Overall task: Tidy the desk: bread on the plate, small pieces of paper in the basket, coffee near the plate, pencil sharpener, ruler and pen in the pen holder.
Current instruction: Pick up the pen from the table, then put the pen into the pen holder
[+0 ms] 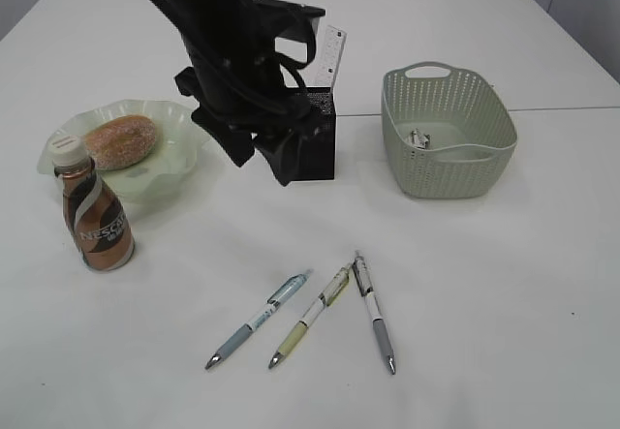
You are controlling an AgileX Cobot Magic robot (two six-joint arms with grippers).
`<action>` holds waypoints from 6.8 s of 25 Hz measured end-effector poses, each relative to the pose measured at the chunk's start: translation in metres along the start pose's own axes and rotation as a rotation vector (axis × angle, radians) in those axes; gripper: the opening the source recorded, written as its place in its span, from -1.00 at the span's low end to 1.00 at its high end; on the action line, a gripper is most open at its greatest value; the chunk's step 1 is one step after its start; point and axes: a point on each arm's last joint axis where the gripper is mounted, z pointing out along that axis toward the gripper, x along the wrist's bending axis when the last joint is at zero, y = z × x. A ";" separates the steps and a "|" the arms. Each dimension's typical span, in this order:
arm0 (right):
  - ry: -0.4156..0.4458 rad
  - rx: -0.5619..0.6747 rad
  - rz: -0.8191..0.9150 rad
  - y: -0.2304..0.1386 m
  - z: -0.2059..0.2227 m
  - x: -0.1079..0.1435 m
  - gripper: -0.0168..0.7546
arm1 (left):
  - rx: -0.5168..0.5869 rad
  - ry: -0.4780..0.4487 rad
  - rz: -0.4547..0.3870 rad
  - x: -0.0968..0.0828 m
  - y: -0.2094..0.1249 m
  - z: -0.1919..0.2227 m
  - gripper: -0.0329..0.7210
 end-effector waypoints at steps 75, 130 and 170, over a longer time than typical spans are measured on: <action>-0.036 0.061 -0.016 -0.017 0.012 -0.004 0.09 | 0.291 0.003 0.039 -0.015 -0.036 0.135 0.04; -0.050 0.061 -0.021 -0.017 0.012 -0.005 0.10 | 0.117 -0.040 0.008 -0.015 -0.036 0.095 -0.71; -0.119 0.049 -0.047 -0.016 0.012 -0.011 0.09 | -1.348 0.065 -0.173 0.053 -0.012 -0.008 -0.73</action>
